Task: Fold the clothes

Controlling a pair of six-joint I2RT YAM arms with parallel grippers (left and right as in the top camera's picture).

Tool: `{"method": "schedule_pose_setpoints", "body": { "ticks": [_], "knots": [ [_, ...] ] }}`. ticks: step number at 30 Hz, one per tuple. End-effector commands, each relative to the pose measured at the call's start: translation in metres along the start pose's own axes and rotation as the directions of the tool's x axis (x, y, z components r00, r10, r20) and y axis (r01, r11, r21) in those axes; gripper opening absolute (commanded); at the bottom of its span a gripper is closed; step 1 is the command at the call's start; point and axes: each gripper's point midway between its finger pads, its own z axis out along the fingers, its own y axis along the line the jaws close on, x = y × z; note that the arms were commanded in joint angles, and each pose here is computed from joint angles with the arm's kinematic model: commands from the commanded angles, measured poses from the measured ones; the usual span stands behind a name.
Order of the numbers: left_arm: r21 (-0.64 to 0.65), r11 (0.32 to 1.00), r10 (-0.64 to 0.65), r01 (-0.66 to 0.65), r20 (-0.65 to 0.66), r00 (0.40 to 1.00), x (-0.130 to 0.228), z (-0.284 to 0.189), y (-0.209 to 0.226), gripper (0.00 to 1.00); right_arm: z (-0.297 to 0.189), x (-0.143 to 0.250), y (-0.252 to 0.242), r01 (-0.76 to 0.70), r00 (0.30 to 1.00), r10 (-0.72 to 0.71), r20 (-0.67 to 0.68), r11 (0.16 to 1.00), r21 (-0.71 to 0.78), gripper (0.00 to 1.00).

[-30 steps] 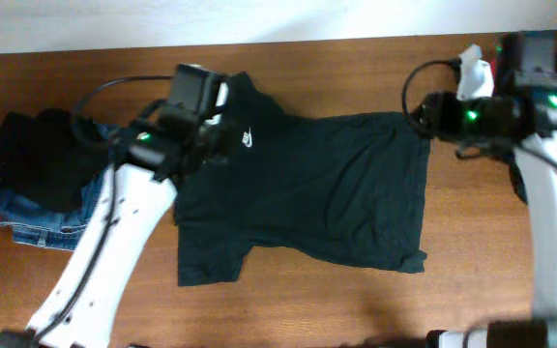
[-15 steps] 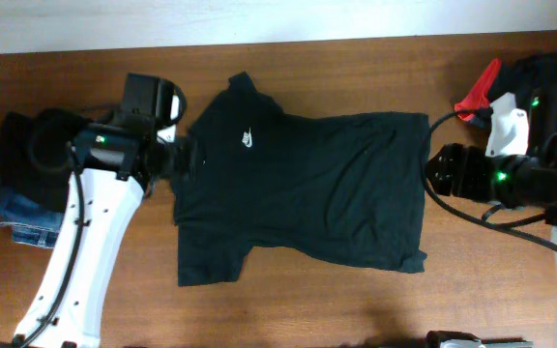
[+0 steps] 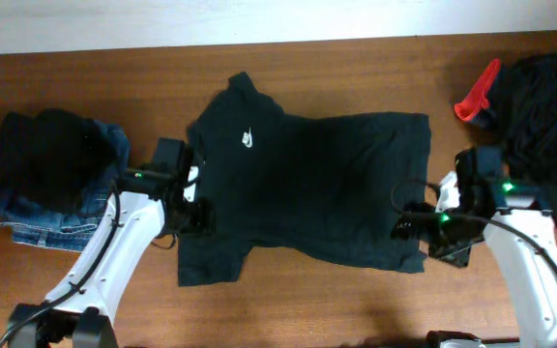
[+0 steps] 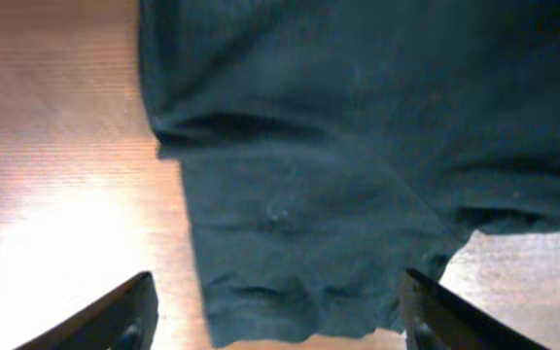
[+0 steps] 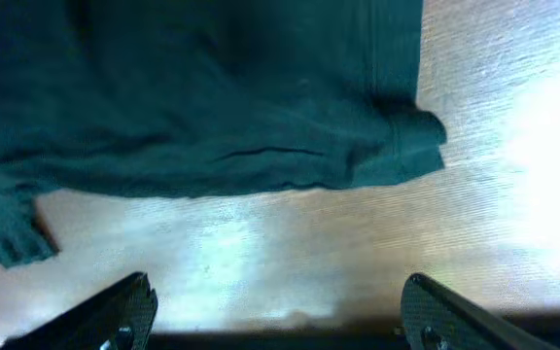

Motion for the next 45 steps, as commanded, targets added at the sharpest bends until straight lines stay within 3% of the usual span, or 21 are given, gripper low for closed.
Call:
{"method": "schedule_pose_setpoints", "body": {
  "ticks": [1,14,20,21,25,30,35,36,37,39,42,43,45],
  "knots": [
    [0.023,0.996,-0.083,0.084,-0.054,0.995,0.02,0.016,-0.001,0.81,0.019,0.01,-0.007,-0.077,0.996,0.077,-0.033,0.997,-0.006,0.86],
    [0.025,0.982,-0.179,0.186,-0.178,0.968,0.074,0.055,0.002,0.87,0.045,0.02,-0.018,-0.118,0.991,0.118,-0.057,0.993,0.001,0.86],
    [0.03,0.981,-0.184,0.191,-0.165,0.969,0.072,0.057,0.001,0.87,0.045,0.019,-0.018,-0.116,0.992,0.115,-0.052,0.993,-0.002,0.86],
    [0.029,0.979,-0.193,0.2,-0.168,0.967,0.072,0.057,0.001,0.93,0.045,0.018,-0.018,-0.115,0.992,0.115,-0.051,0.993,-0.002,0.86],
    [0.028,0.969,-0.239,0.247,-0.177,0.955,0.074,0.058,0.0,0.99,0.045,0.016,-0.017,-0.112,0.993,0.112,-0.041,0.994,-0.007,0.86],
    [-0.005,0.939,-0.338,0.344,-0.203,0.919,0.086,0.064,0.002,0.99,0.045,0.014,-0.016,-0.109,0.994,0.109,-0.032,0.994,-0.011,0.86],
    [0.021,0.937,-0.34,0.35,-0.189,0.921,0.085,0.071,0.0,0.99,0.045,0.01,-0.014,-0.104,0.994,0.104,-0.021,0.994,-0.023,0.86],
    [0.023,0.937,-0.34,0.35,-0.19,0.921,0.086,0.071,-0.001,0.97,0.045,0.01,-0.014,-0.104,0.994,0.104,-0.021,0.994,-0.024,0.86],
    [0.023,0.937,-0.339,0.35,-0.189,0.921,0.086,0.071,-0.001,0.89,0.045,0.01,-0.014,-0.104,0.994,0.103,-0.021,0.994,-0.023,0.86],
    [0.024,0.937,-0.339,0.349,-0.187,0.922,0.085,0.071,-0.001,0.52,0.045,0.01,-0.014,-0.104,0.994,0.103,-0.021,0.994,-0.023,0.86],
    [0.026,0.938,-0.334,0.345,-0.185,0.924,0.084,0.071,-0.001,0.12,0.045,0.01,-0.014,-0.104,0.994,0.104,-0.02,0.994,-0.024,0.86],
    [0.027,0.941,-0.328,0.339,-0.185,0.926,0.085,0.071,-0.001,0.03,0.045,0.01,-0.014,-0.104,0.994,0.104,-0.02,0.994,-0.024,0.86],
    [0.029,0.942,-0.323,0.334,-0.184,0.928,0.084,0.071,-0.001,0.01,0.045,0.01,-0.014,-0.104,0.994,0.104,-0.02,0.994,-0.023,0.86]
  ]
}}
